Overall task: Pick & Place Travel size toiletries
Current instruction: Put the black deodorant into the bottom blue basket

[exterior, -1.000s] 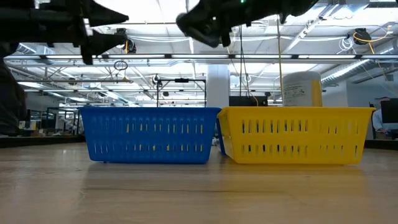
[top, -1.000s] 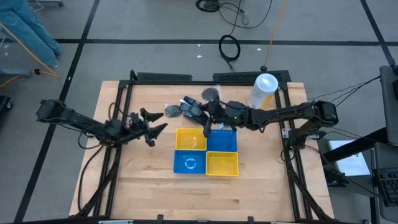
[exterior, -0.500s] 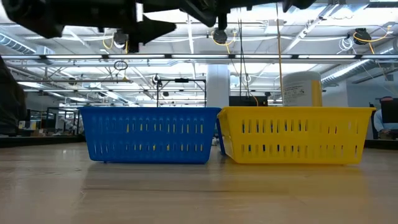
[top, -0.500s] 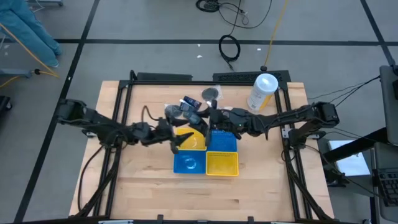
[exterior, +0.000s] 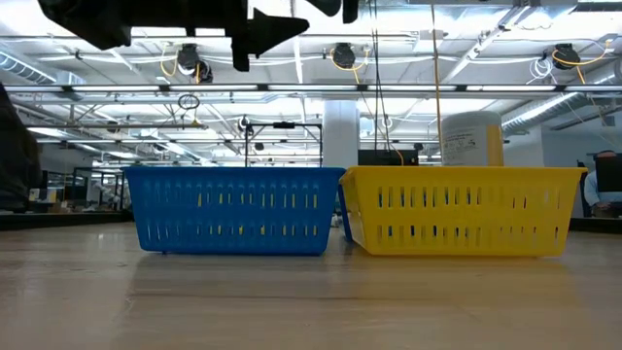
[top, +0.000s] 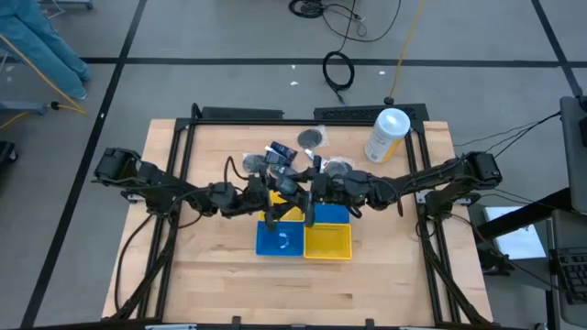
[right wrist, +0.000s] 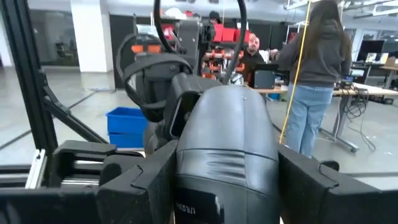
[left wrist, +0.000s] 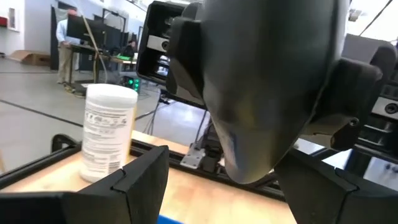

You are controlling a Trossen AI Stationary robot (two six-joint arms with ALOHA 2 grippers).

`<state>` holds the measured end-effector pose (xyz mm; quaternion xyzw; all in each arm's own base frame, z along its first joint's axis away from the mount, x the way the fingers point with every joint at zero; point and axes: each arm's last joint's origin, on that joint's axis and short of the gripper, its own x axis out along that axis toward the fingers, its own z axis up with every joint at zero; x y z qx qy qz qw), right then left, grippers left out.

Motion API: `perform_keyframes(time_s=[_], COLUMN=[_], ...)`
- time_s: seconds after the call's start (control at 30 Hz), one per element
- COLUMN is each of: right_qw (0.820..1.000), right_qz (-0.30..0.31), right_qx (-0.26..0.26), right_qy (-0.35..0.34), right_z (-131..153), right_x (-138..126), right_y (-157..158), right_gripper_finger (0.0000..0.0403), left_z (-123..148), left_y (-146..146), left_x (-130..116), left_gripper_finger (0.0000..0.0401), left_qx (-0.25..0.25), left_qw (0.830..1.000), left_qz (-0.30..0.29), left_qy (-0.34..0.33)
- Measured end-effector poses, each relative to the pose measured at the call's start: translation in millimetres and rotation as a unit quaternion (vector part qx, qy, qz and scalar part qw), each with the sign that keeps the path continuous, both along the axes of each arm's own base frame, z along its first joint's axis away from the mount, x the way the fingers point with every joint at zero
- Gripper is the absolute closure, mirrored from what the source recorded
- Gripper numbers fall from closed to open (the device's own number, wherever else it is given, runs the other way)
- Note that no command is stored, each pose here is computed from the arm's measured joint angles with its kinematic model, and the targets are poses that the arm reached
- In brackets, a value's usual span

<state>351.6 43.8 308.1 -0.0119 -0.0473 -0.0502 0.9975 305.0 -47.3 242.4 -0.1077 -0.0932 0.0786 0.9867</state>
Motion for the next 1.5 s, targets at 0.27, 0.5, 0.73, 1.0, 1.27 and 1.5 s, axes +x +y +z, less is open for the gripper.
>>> perform_keyframes(time_s=[0.27, 0.5, 0.73, 1.0, 1.27, 1.5], right_qw=[1.0, 0.999, 0.999, 1.0, 1.0, 1.0], right_qz=[0.005, 0.026, 0.036, 0.026, 0.02, 0.023], right_qx=[0.014, 0.016, 0.012, 0.008, 0.016, 0.018], right_qy=[-0.025, -0.014, -0.017, -0.004, -0.004, -0.009], right_z=[4.8, -1.3, -1.0, -3.5, -3.7, -3.0], right_x=[-1.5, -0.2, -2.3, -2.2, -2.2, -2.3], right_y=[5.2, 7.6, 14.4, 14.1, 14.0, 14.5], right_gripper_finger=[0.0201, 0.0201, 0.0201, 0.0201, 0.016, 0.0133], left_z=[12.3, 4.9, 2.5, 1.4, 0.8, 0.1], left_y=[-1.2, -4.0, -3.7, -3.6, -3.9, -3.7], left_x=[5.0, 27.3, 30.8, 31.0, 31.1, 31.2], left_gripper_finger=[0.0123, 0.0123, 0.0138, 0.0288, 0.0306, 0.0306], left_qx=[-0.011, -0.006, 0.016, 0.014, 0.028, 0.027], left_qw=[1.0, 1.0, 0.999, 0.999, 0.999, 0.999], left_qz=[-0.004, -0.011, -0.016, -0.009, -0.006, -0.002], left_qy=[-0.02, -0.024, -0.04, -0.035, -0.029, -0.024])
